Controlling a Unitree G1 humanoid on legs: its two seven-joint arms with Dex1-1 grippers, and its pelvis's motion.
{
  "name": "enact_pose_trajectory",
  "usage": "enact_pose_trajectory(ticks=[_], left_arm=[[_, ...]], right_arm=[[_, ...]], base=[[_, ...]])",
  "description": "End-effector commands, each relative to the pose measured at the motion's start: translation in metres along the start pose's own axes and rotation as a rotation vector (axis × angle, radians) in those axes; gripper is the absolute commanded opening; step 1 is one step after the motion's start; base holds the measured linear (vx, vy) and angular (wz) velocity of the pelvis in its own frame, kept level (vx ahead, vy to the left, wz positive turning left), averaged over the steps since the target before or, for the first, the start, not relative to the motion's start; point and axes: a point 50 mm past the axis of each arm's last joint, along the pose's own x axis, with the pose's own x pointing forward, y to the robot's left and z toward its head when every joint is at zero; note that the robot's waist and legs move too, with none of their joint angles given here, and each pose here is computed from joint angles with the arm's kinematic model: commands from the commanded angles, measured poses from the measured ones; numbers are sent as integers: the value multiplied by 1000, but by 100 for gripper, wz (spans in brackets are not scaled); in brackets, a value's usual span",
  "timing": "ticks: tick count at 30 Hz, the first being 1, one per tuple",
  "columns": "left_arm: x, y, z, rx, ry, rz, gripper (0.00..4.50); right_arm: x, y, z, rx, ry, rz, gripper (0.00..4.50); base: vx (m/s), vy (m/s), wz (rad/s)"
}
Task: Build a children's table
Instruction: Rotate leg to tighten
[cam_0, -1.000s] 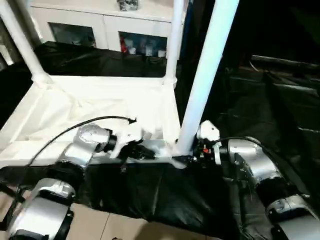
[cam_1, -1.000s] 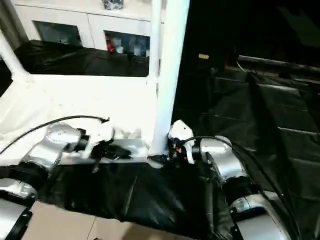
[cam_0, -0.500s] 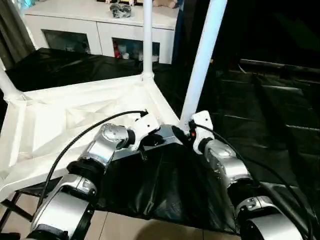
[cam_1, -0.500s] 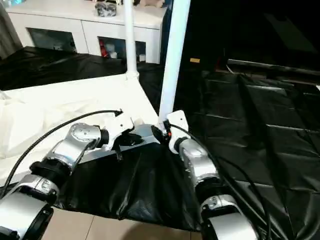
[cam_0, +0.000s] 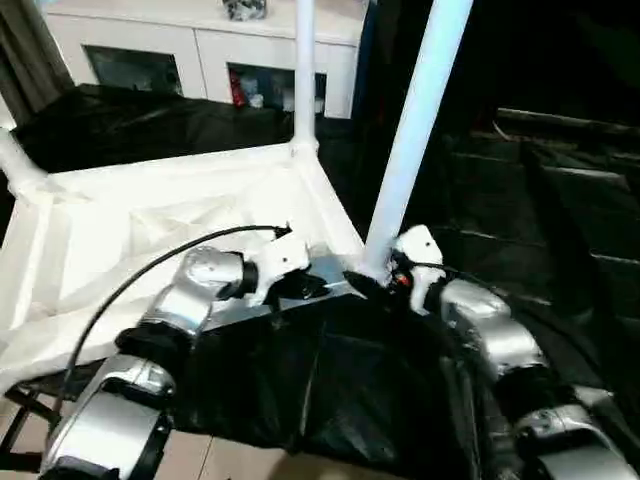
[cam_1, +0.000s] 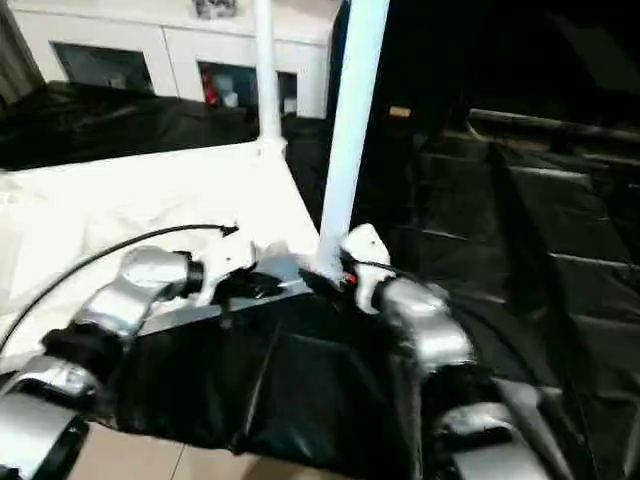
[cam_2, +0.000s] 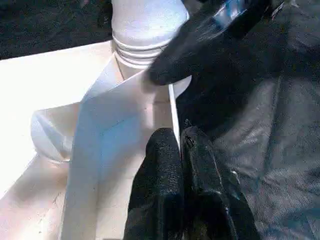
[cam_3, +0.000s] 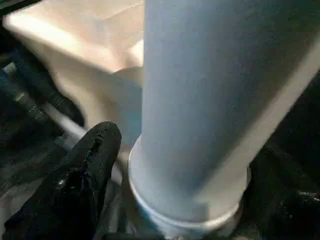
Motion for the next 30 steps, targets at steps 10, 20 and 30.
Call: enact_pose_trajectory(ticks=[10,20,30], left_arm=[[-6,-6,-34,-102,159,-15,83],[-11,-8,-35,-116,137,-101,11],[-12,-17,-30,-93,68,-230,1]], right_arm=[[-6,5,6,-39,-8,106,389],[-6,5,10,-63,-4,145,389],[-3,-1,14,-96,48,240,371]], base=[[0,0,0],[0,0,0],[0,0,0]])
